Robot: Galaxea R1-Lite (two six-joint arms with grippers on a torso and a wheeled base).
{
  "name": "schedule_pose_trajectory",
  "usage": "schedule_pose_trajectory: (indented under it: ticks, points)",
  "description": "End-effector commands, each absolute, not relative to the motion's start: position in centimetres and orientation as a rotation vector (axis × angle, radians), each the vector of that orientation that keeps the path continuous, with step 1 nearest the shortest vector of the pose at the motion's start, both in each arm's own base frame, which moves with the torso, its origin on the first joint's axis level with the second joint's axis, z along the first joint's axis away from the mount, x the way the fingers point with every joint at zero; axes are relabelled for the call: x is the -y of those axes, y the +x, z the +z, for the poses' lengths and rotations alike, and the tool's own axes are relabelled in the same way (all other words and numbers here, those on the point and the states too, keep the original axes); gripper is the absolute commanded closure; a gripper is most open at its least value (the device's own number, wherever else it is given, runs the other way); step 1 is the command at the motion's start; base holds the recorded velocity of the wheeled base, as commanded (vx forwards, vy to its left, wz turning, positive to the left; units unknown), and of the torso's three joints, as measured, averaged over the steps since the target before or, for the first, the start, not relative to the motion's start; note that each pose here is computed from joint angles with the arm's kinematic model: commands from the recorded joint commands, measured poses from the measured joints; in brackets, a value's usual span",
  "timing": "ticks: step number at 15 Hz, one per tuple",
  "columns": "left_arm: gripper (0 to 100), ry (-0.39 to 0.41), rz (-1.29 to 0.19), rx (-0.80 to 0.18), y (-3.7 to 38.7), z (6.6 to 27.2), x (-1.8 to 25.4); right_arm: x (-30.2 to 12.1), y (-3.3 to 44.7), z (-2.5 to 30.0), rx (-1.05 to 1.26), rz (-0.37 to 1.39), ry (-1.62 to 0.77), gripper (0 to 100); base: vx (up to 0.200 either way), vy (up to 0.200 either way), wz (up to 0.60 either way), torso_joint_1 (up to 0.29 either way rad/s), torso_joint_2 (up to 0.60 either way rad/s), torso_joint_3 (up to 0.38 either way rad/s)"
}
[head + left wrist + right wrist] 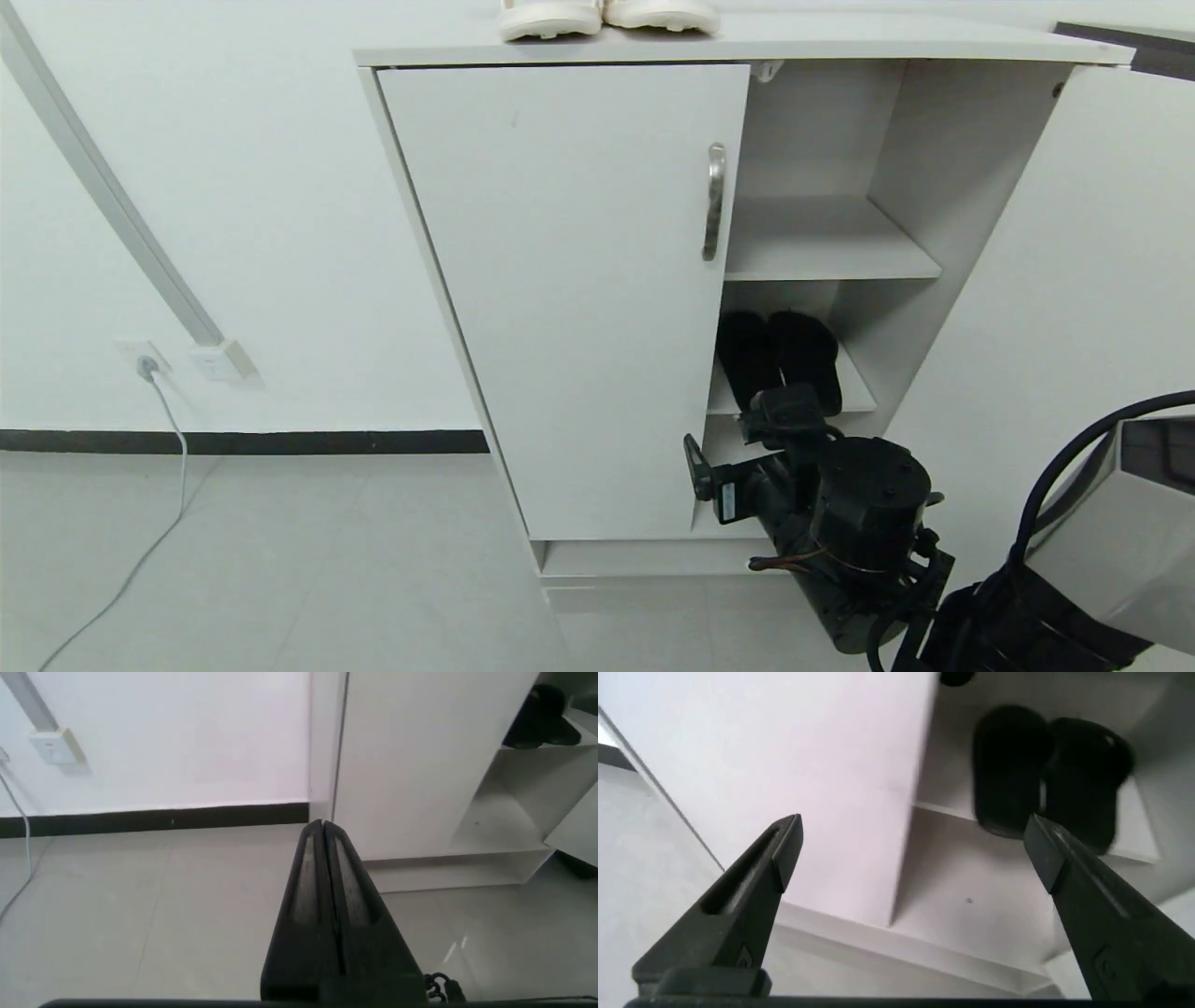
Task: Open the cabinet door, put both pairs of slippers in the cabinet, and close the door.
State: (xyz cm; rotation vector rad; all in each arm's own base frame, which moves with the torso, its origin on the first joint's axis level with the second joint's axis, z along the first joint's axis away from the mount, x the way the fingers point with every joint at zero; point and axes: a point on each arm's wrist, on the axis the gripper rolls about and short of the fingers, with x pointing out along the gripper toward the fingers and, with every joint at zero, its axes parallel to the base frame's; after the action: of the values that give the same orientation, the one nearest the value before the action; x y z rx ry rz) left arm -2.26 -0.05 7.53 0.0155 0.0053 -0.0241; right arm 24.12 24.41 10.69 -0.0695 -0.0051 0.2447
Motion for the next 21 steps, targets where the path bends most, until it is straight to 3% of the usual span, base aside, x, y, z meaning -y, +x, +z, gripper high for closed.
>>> schedule_pose_trajectory:
  ticks: [1, 3, 21]
  points:
    - [100, 0.015, -0.025, -0.004, -2.26, 7.54, 0.05, -24.46, 24.12, 10.59, 0.004, 0.246, -0.071, 0, 0.000, 0.200, 0.00, -0.002, 0.00, 0.002]
    - [100, 0.015, -0.023, -0.006, -2.26, 7.52, 0.04, -24.47, 24.13, 10.54, 0.002, 0.246, -0.072, 0, 0.000, 0.200, 0.00, 0.005, 0.01, 0.002]
    - [100, 0.012, -0.022, -0.004, -2.26, 7.54, 0.04, -24.41, 23.93, 10.16, -0.010, 0.252, -0.083, 0, 0.000, 0.000, 0.00, 0.000, 0.00, 0.000]
